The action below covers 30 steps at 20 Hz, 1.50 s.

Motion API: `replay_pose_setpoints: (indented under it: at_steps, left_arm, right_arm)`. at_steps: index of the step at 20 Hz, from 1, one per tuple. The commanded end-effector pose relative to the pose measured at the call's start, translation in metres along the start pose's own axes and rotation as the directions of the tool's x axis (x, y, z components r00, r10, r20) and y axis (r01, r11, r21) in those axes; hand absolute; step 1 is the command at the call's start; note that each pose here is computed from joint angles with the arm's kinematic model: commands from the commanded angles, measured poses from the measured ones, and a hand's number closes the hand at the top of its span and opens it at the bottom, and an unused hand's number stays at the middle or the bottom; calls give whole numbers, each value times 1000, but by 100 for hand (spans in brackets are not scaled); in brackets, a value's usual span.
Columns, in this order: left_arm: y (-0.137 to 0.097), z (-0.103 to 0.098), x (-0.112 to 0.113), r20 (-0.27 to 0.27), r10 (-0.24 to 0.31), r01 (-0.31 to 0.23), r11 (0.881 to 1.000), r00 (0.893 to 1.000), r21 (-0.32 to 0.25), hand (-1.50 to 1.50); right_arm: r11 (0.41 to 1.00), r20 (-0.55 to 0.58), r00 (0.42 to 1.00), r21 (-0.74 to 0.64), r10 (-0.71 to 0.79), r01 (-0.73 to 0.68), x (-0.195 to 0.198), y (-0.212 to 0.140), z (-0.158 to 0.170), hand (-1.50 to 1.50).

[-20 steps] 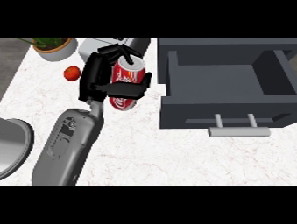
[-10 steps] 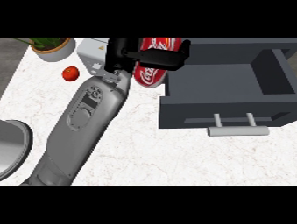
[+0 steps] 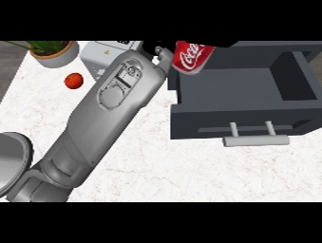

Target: Pick up the can, place it into the drawer and close the drawer

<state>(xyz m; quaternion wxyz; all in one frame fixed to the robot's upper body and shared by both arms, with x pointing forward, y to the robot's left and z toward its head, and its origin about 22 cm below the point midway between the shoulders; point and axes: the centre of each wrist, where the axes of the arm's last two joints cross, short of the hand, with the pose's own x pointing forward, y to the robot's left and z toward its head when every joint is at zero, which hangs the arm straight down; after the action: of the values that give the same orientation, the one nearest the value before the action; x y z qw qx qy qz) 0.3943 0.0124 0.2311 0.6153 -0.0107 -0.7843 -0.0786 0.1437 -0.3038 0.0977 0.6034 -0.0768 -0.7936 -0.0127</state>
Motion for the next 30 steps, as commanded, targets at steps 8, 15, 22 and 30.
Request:
replay_pose_setpoints:
  at_steps: [8, 15, 22, 30]
  left_arm:
    - [-27, -25, 12, -30, -71, 72, 997, 997, 28, 150]
    - [-34, -26, -3, -40, -107, 108, 994, 993, 14, 150]
    - [-29, -31, -19, -54, -146, 147, 989, 988, 7, 150]
    - [-27, -32, -32, -28, -215, 217, 975, 976, 55, 150]
  right_arm:
    - [1000, 5, 1000, 24, -2, 2, 0, 1, -7, -150]
    - [1000, 15, 1000, 18, -6, 6, -9, 7, -28, -150]
    - [1000, -3, 1000, 23, 18, -18, -6, 6, -25, -150]
    - [999, 20, 1000, 50, 7, -9, 2, 6, -33, -150]
